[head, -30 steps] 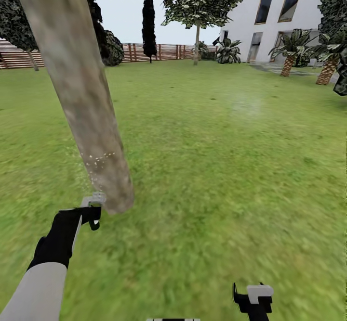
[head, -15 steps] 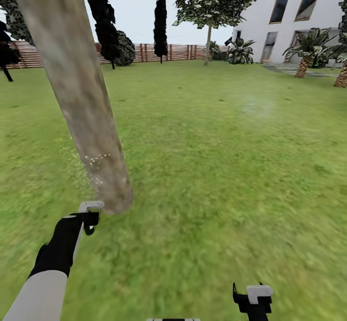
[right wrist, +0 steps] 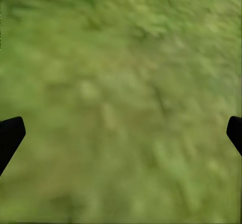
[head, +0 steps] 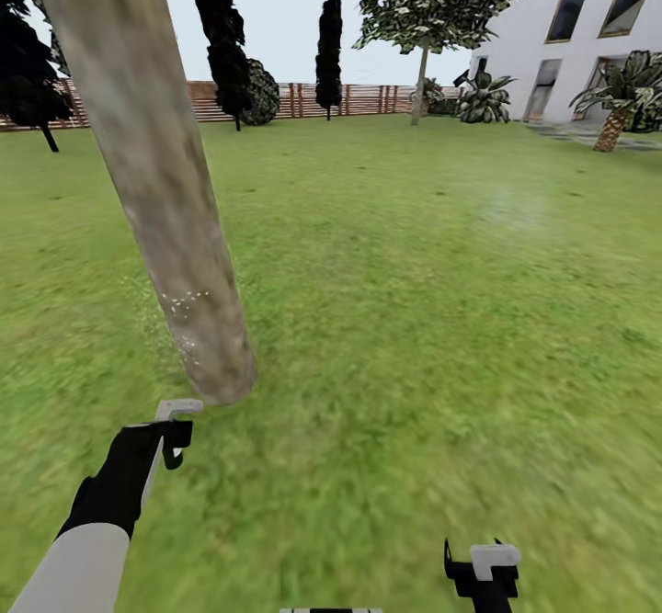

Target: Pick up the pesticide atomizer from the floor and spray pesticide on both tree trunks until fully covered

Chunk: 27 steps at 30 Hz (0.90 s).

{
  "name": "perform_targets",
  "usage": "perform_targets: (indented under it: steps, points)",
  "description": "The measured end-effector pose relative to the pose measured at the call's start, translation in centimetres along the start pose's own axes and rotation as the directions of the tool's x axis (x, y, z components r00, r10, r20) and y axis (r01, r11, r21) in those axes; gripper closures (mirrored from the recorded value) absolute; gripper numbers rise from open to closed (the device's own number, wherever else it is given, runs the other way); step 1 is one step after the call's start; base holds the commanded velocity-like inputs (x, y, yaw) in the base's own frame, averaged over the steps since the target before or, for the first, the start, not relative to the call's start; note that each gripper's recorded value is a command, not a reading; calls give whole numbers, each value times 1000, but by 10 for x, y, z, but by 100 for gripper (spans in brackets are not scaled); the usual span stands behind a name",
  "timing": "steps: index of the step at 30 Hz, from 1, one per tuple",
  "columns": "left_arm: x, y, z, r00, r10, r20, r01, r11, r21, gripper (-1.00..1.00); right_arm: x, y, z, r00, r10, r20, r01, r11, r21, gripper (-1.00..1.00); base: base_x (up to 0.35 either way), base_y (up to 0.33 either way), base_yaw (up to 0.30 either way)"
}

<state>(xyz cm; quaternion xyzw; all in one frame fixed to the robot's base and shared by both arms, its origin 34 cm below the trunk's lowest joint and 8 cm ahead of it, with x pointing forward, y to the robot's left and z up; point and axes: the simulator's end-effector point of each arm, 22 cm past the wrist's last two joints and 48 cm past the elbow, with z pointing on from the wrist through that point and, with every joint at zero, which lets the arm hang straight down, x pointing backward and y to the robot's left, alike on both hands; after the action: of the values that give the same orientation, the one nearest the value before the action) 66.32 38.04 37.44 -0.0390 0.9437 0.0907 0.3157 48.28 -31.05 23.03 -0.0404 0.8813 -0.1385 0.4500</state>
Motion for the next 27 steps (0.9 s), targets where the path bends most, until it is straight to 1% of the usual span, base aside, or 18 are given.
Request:
perform_targets:
  steps: [4,10,16,27]
  points:
    - [-1,1,0,1000,-3,3,3,1000,-3,100,0,0,0,1000,0,0,0,1000,0,-100,36,-272,197]
    - [-2,2,0,1000,-17,8,17,1000,-7,100,0,0,0,1000,0,0,0,1000,0,-100,129,-273,6]
    - [-4,4,-1,1000,-18,13,19,1000,-9,100,0,0,0,1000,0,0,0,1000,0,-100,91,-273,13]
    - [-5,5,-2,1000,-18,15,18,1000,-10,100,0,1,0,1000,1,0,-1,1000,-1,-100,112,-273,255]
